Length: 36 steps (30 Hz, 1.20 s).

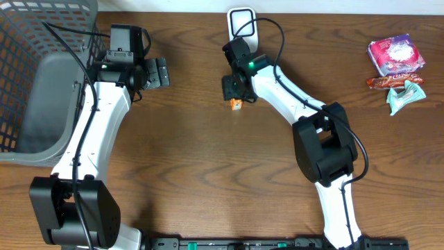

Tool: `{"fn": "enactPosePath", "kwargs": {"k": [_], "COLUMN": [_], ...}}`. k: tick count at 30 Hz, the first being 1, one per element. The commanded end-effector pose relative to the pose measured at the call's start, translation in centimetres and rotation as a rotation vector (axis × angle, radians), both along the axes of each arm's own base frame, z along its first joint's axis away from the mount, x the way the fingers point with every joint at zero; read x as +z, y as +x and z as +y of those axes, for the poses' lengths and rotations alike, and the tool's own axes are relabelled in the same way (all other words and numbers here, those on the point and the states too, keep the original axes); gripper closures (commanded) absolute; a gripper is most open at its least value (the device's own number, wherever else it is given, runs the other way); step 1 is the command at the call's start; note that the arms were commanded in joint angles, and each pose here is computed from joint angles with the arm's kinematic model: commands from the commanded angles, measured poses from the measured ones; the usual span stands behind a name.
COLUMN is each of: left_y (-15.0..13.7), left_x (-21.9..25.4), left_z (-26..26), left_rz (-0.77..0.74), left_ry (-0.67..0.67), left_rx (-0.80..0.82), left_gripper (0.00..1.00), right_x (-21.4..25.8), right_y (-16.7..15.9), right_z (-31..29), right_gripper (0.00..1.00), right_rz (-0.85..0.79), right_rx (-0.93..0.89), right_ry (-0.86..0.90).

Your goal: Scan the item barcode

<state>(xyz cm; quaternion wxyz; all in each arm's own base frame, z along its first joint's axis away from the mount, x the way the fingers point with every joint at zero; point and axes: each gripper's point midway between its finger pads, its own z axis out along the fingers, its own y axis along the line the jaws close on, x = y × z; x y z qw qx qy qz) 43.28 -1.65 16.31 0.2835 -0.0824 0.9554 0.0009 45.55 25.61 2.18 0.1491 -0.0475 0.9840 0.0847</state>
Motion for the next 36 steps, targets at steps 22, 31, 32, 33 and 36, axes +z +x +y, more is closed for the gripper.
{"fn": "enactPosePath", "kwargs": {"k": [22,31,32,33,36], "left_y": [-0.1,-0.1,-0.1,-0.1,-0.1], "left_x": [-0.4,-0.4,-0.4,-0.4,-0.4], "left_z": [0.4,0.4,0.4,0.4,0.4], "left_rz": [0.012,0.013,0.012,0.012,0.012], "left_ry": [0.013,0.014,0.013,0.013,0.013], "left_rx": [0.002,0.002,0.002,0.002,0.002], "left_gripper": [0.02,0.02,0.02,0.02,0.02], "right_x": [1.2,0.7,0.6,0.5,0.0], "right_y": [-1.6,-2.2,-2.3,-2.4,-2.6], "right_z": [-1.3,-1.1,-1.1,-1.1,-1.2], "right_gripper": [0.11,0.34,0.4,0.45,0.49], "right_rz": [0.084,0.103,0.105,0.106,0.11], "right_rx": [0.003,0.011,0.012,0.012,0.014], "right_ry": [-0.067,-0.071,-0.072,-0.073,-0.076]}}
